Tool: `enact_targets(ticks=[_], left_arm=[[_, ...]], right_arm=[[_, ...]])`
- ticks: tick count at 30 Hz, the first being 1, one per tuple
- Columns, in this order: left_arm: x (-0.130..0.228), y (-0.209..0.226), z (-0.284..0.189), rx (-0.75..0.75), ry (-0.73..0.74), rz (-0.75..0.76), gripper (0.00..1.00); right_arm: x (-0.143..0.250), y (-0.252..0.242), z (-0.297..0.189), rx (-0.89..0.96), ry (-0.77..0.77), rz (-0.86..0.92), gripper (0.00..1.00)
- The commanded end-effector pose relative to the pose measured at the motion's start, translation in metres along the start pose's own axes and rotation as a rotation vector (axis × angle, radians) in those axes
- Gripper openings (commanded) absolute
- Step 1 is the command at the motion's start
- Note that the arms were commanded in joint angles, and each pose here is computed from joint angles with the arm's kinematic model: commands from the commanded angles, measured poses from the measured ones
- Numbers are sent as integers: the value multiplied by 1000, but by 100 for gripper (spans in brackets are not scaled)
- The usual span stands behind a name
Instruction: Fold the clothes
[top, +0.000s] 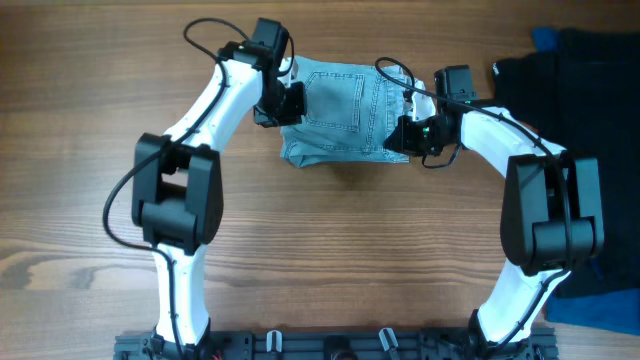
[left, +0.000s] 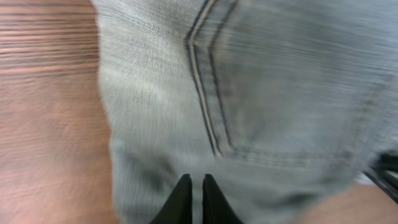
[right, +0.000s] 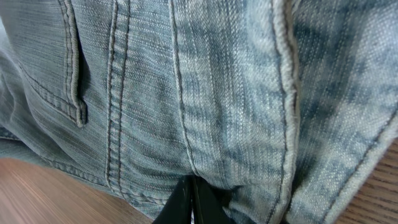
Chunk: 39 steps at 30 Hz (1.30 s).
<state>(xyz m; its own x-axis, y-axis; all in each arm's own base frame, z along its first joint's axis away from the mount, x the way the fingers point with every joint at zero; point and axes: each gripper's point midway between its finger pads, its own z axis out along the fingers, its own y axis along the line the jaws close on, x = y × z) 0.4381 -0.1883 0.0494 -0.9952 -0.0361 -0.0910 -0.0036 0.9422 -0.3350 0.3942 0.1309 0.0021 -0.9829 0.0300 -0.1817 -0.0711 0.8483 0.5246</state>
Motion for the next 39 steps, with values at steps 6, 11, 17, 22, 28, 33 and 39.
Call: enact_targets(ticks=[6, 11, 17, 22, 28, 33, 39], left_arm=[[31, -28, -21, 184, 97, 96, 9], [56, -15, -5, 173, 180, 60, 10], [71, 36, 31, 158, 197, -36, 13], [83, 81, 56, 150, 177, -147, 18], [102, 88, 59, 130, 237, -227, 12], [119, 91, 55, 92, 313, -379, 4], [64, 51, -21, 189, 98, -337, 4]], right_arm=[[64, -71, 48, 241, 189, 89, 4], [64, -71, 48, 241, 189, 89, 4], [65, -71, 48, 241, 189, 90, 4], [64, -71, 48, 241, 188, 92, 4], [65, -71, 48, 241, 189, 93, 4], [65, -71, 48, 242, 192, 95, 5], [65, -71, 48, 242, 192, 95, 9]])
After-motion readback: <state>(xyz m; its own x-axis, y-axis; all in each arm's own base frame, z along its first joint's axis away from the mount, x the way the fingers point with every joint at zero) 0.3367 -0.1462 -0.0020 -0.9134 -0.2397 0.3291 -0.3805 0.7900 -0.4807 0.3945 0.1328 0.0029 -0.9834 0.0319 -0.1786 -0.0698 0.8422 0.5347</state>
